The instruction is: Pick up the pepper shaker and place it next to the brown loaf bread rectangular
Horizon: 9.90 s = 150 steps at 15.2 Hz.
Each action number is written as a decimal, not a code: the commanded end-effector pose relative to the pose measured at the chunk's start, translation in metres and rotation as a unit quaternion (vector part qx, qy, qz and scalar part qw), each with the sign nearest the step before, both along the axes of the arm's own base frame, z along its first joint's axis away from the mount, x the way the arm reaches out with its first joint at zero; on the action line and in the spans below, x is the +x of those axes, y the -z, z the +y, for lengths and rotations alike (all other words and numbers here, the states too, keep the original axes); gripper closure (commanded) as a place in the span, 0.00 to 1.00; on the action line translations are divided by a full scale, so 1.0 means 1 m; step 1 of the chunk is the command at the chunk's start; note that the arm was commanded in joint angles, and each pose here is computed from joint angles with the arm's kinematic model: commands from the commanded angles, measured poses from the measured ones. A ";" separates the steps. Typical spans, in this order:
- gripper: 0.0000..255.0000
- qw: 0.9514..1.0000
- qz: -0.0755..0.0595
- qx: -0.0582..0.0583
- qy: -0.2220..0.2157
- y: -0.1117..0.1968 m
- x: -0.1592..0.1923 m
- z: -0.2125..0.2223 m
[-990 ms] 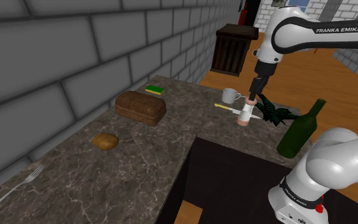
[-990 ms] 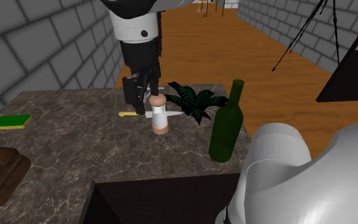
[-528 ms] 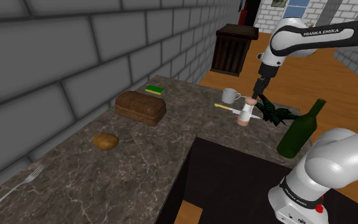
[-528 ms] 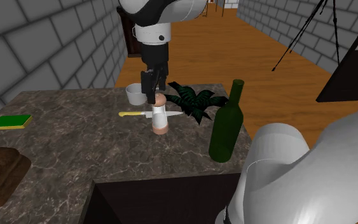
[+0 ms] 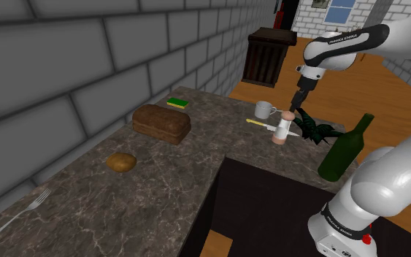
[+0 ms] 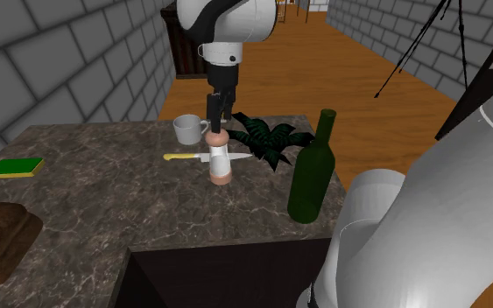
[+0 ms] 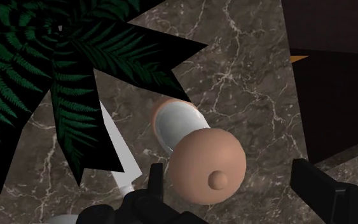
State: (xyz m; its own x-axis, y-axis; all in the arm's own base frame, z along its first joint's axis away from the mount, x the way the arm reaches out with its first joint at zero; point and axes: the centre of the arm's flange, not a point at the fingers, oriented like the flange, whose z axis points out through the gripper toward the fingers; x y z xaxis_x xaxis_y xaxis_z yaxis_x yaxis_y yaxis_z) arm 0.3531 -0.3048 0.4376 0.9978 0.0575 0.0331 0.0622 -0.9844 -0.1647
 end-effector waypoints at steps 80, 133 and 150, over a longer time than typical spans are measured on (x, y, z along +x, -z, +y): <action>1.00 1.000 -0.002 0.001 -0.001 -0.212 0.035 0.057; 1.00 1.000 -0.002 0.001 -0.001 -0.095 0.319 0.519; 1.00 1.000 -0.002 0.001 -0.001 -0.005 0.319 0.519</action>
